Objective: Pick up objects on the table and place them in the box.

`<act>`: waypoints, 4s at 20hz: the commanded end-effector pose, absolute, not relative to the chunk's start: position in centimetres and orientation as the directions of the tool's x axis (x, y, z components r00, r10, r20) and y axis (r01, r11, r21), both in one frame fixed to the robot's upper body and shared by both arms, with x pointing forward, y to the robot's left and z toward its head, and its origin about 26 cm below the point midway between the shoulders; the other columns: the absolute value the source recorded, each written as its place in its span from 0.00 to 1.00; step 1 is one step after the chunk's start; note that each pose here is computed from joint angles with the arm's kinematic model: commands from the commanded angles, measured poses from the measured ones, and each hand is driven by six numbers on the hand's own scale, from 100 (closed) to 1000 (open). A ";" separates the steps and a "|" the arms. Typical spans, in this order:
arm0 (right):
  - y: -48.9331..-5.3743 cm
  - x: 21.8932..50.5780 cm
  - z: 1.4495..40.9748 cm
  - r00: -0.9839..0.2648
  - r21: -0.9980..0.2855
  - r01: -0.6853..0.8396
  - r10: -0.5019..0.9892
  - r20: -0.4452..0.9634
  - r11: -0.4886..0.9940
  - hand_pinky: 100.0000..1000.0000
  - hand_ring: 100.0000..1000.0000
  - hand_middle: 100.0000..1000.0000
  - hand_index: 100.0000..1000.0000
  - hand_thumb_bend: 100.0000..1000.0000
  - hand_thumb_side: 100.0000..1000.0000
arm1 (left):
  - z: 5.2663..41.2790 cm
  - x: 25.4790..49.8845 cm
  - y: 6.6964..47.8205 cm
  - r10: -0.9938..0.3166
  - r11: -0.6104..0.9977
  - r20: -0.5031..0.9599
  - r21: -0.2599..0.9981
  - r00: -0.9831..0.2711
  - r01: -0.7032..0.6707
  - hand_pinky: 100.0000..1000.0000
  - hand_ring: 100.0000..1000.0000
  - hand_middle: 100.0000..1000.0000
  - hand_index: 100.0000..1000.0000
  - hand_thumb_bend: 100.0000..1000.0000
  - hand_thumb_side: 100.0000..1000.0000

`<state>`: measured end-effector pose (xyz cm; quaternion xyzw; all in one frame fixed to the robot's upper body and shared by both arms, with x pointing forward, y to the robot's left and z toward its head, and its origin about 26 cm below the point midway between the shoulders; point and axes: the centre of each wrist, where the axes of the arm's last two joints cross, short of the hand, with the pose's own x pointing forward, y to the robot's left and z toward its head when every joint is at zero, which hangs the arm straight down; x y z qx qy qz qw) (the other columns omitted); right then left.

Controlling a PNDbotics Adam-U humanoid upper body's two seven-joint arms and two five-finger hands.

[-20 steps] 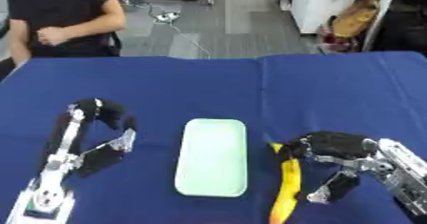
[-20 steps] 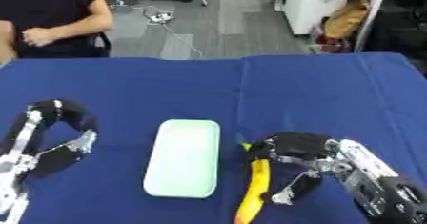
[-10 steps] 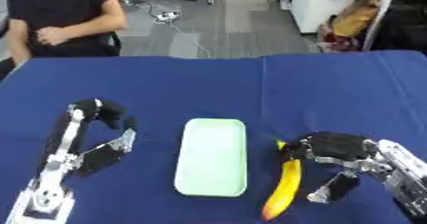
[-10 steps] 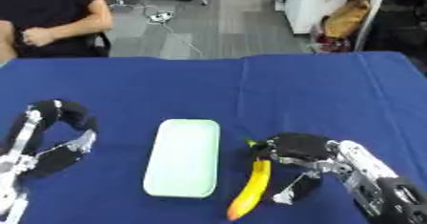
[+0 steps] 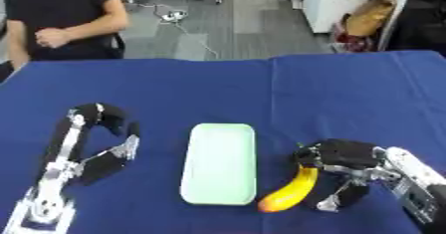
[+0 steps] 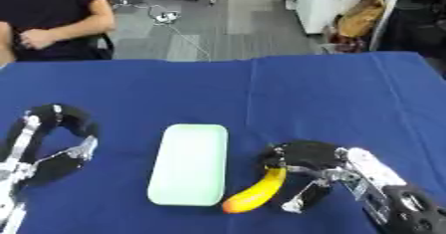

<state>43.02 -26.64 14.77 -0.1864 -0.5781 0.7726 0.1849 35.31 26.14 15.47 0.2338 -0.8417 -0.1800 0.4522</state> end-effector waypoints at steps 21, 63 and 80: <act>-27.8 43.6 13.7 -0.892 -0.961 0.006 0.433 -0.131 -0.278 0.35 0.46 0.49 0.60 0.11 0.35 | 16.6 35.2 25.8 -0.541 0.834 0.663 0.500 -0.517 -0.232 0.62 0.40 0.39 0.55 0.00 0.12; -24.9 43.0 22.8 -0.879 -0.952 0.300 0.369 -0.301 -0.063 0.31 0.41 0.42 0.49 0.00 0.55 | 16.0 35.2 26.3 -0.560 0.823 0.666 0.518 -0.494 -0.234 0.62 0.40 0.40 0.55 0.00 0.12; -24.1 42.4 25.0 -0.878 -0.947 0.318 0.367 -0.309 -0.037 0.31 0.41 0.41 0.49 0.00 0.55 | 15.8 35.2 26.5 -0.564 0.820 0.666 0.522 -0.488 -0.235 0.62 0.40 0.40 0.55 0.00 0.12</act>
